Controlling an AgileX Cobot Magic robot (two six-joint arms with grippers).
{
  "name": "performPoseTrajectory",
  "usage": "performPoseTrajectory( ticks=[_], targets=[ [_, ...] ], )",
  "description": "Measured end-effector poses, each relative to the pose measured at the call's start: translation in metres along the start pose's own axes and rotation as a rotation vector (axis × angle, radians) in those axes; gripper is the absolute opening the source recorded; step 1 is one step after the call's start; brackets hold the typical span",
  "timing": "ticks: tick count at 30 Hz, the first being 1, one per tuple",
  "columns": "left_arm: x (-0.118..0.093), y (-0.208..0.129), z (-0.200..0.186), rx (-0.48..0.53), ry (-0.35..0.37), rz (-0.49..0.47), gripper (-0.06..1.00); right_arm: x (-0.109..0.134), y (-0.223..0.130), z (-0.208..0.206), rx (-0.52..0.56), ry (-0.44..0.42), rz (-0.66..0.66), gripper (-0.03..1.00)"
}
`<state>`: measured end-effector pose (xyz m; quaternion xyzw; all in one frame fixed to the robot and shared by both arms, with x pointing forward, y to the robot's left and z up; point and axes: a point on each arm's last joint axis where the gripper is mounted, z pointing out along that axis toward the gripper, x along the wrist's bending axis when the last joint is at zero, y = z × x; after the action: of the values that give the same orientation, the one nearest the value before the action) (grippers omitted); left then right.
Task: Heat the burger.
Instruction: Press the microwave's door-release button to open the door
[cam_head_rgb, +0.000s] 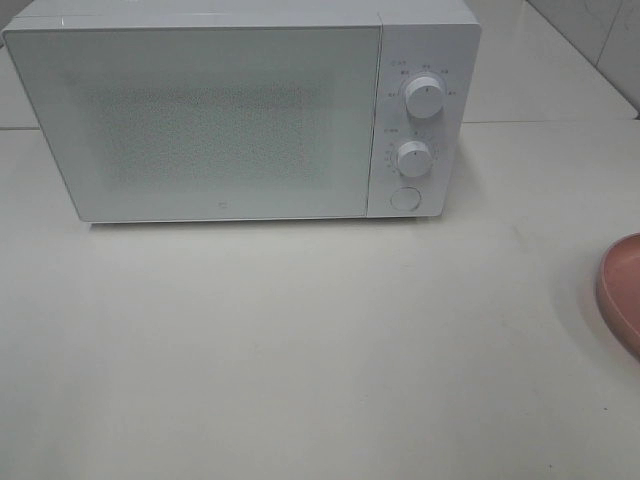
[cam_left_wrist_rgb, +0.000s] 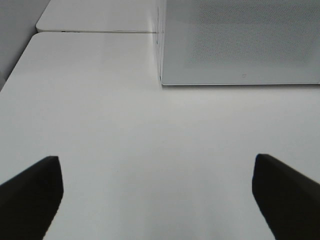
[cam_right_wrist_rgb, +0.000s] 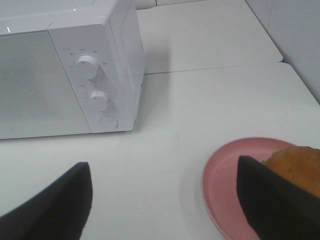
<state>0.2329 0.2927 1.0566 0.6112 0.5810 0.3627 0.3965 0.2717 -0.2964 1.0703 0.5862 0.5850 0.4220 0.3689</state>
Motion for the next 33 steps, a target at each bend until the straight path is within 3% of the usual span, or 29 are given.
performPoseTrajectory(
  ticks=[33],
  targets=[
    [0.0, 0.0, 0.0, 0.0, 0.0, 0.0, 0.97, 0.0, 0.0, 0.095, -0.014, 0.001, 0.0, 0.75]
  ],
)
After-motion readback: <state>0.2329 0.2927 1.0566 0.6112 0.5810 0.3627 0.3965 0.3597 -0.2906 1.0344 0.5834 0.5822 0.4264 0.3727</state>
